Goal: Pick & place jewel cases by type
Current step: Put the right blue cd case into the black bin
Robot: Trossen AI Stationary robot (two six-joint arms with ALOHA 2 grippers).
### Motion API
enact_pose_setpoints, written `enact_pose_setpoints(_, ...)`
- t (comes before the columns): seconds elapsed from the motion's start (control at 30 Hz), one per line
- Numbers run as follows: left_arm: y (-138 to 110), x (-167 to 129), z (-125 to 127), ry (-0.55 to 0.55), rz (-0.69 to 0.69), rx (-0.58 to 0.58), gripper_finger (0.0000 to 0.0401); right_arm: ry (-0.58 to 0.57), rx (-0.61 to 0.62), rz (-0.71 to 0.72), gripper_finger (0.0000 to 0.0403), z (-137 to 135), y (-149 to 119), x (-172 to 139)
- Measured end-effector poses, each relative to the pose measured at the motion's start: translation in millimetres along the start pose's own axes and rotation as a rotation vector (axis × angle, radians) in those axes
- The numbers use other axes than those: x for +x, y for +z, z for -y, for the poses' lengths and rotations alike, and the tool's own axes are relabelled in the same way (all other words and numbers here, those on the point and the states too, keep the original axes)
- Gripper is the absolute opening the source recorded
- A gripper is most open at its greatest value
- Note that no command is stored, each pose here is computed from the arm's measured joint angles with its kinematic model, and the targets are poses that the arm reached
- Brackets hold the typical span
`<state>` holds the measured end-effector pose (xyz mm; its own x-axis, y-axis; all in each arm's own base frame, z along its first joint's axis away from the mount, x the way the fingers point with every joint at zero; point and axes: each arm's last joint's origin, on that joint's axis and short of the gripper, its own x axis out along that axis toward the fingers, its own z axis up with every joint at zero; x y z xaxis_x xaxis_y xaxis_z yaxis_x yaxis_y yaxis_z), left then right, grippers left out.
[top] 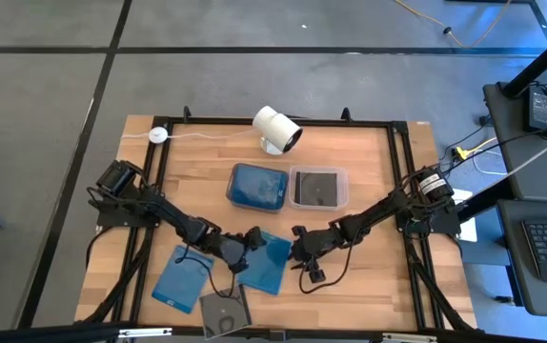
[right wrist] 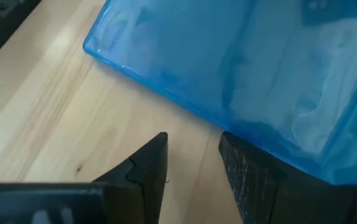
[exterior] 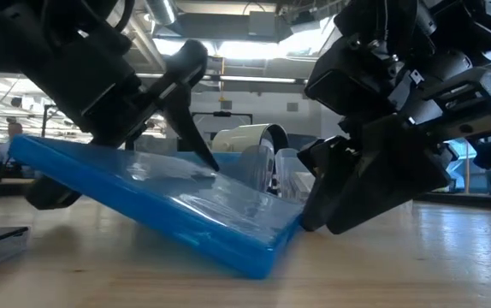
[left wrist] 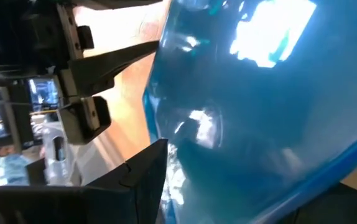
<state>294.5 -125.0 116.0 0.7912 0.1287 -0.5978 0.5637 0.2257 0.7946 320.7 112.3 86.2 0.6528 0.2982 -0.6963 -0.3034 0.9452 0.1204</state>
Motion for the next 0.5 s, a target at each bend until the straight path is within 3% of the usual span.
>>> enact_pose_setpoints(0.2, 0.3, -1.2, 0.2, 0.025, -0.047, 0.084, 0.0156, -0.001, 0.000, 0.000, 0.0158, 0.0, 0.0, 0.0)
enact_pose_setpoints(0.5, 5.1, -5.1, 0.4, 0.072, -0.094, 0.110, 0.0076, 0.051, 0.003, 0.028, 0.0158, -0.7, 2.7, -1.0)
